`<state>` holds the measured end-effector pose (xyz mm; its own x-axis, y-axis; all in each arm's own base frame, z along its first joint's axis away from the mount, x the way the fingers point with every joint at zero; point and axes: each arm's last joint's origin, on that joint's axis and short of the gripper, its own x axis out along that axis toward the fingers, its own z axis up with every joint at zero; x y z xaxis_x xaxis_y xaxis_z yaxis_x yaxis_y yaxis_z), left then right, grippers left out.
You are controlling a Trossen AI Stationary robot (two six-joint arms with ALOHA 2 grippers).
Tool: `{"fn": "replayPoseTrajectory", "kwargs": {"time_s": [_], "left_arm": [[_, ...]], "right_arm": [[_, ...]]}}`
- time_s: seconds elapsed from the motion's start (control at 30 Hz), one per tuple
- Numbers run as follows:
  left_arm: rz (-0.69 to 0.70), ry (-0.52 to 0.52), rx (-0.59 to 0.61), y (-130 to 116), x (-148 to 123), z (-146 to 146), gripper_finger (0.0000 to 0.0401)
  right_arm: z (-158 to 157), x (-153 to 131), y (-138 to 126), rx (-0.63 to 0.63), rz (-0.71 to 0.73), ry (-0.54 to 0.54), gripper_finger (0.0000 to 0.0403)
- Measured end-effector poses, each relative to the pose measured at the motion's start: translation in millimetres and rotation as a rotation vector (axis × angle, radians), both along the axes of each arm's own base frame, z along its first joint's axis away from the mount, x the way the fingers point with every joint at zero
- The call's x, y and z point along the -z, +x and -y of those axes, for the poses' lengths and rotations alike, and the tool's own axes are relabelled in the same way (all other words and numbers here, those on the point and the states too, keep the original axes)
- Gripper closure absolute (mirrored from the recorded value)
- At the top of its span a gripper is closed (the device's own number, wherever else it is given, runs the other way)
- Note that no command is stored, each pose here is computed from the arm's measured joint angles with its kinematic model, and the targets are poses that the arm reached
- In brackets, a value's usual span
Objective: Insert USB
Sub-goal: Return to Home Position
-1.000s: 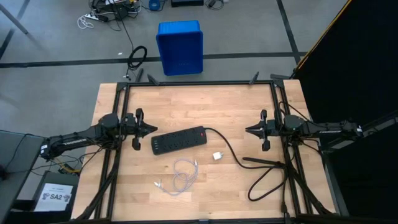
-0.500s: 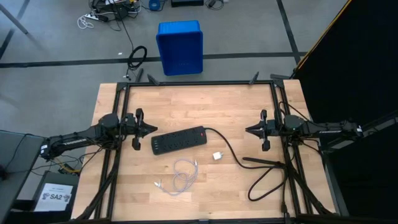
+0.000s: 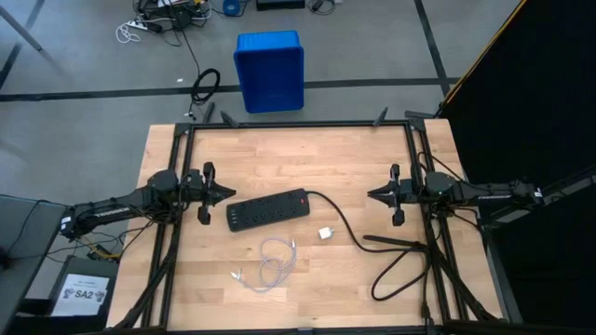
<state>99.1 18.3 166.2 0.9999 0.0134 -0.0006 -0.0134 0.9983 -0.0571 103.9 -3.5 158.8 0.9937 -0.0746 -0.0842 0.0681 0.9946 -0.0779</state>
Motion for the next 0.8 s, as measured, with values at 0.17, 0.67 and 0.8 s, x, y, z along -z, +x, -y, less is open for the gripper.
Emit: {"fn": "replayPoseTrajectory", "kwargs": {"time_s": [0.17, 0.67, 0.8], "left_arm": [[0.000, 0.000, 0.000, 0.0, 0.0, 0.0, 0.0401], [0.000, 0.000, 0.000, 0.0, 0.0, 0.0, 0.0401], [0.000, 0.000, 0.000, 0.0, 0.0, 0.0, 0.0401]], "right_arm": [[0.0, 0.0, 0.0, 0.000, 0.000, 0.000, 0.0399], [0.0, 0.0, 0.0, 0.000, 0.000, 0.000, 0.0393], [0.0, 0.0, 0.0, 0.000, 0.000, 0.000, 0.0400]]}}
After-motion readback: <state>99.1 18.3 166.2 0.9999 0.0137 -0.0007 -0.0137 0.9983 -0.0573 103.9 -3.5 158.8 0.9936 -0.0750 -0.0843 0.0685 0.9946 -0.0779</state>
